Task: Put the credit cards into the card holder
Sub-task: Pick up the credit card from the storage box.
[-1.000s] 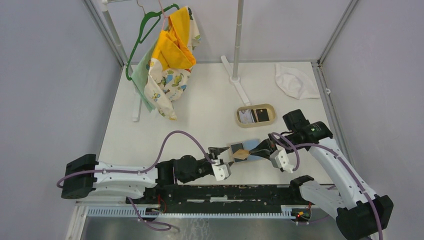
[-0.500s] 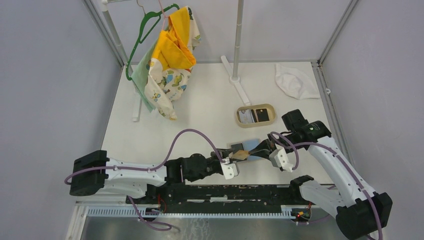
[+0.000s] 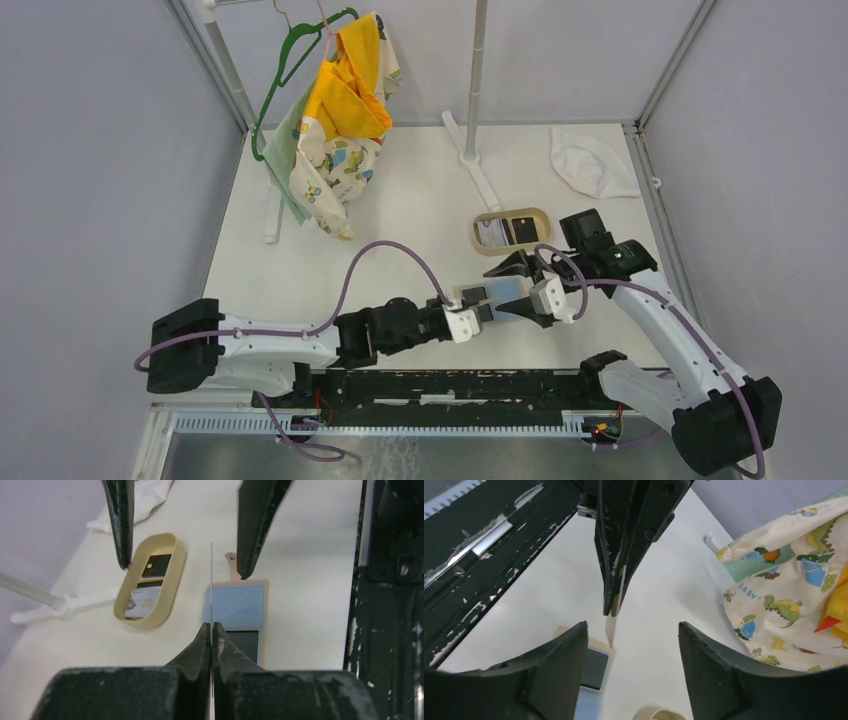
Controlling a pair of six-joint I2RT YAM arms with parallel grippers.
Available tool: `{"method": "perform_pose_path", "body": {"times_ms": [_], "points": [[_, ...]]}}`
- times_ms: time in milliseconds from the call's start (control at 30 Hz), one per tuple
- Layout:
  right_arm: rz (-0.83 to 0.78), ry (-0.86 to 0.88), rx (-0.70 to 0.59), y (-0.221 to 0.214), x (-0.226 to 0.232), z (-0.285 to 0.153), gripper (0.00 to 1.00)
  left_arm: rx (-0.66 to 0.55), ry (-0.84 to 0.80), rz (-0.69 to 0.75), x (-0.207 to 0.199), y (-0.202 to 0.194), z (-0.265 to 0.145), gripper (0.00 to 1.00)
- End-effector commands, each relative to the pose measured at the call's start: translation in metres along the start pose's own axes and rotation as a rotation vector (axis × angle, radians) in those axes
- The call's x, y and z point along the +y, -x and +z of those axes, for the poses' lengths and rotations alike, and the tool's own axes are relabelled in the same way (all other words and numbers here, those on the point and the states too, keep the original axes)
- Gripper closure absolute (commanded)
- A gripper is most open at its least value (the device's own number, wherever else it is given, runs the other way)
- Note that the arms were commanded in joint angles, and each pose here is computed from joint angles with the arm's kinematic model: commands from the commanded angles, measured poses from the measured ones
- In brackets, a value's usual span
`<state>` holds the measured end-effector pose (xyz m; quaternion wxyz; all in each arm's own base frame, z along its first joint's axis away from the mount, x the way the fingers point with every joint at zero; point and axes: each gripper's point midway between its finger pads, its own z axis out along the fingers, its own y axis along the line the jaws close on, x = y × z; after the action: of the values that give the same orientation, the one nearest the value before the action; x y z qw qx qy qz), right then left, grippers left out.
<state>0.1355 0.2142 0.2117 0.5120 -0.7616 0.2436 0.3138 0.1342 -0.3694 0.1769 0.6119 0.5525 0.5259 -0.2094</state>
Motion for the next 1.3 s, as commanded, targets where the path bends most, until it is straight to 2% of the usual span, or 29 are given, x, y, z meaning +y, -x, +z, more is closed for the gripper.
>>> {"method": "perform_pose_path", "body": {"times_ms": [0,67,133,233,333,467,533,633,900,1267], "points": [[0.189,-0.199,0.051,-0.015,-0.059,-0.007,0.21,-0.149,0.085,-0.413,0.04,0.021,-0.013,0.98],[0.324,-0.336,0.107,-0.033,-0.076,-0.014,0.11,-0.188,0.091,-0.628,0.056,0.012,-0.022,0.98],[0.422,-0.381,0.123,-0.046,-0.082,-0.015,0.05,-0.223,0.121,-0.846,0.071,0.003,-0.029,0.98],[0.605,-0.315,0.051,-0.053,-0.076,-0.001,0.02,-0.213,0.171,-1.125,0.086,-0.007,-0.03,0.98],[0.749,-0.328,-0.004,-0.063,-0.075,0.007,0.02,-0.209,0.175,-1.354,0.093,-0.006,-0.027,0.98],[0.876,-0.334,-0.043,-0.07,-0.071,0.015,0.02,-0.219,0.217,-1.609,0.1,-0.008,-0.022,0.98],[0.934,-0.325,-0.064,-0.071,-0.07,0.017,0.02,-0.225,0.233,-1.686,0.102,-0.009,-0.022,0.98],[1.014,-0.305,-0.1,-0.071,-0.067,0.023,0.02,-0.264,0.283,-1.731,0.113,-0.007,-0.024,0.98],[1.184,-0.263,-0.159,-0.066,-0.06,0.04,0.02,-0.3,0.295,-1.696,0.124,0.002,-0.021,0.98],[1.224,-0.236,-0.219,-0.05,-0.065,0.044,0.1,-0.281,0.236,-1.631,0.118,0.004,-0.01,0.98]]}}
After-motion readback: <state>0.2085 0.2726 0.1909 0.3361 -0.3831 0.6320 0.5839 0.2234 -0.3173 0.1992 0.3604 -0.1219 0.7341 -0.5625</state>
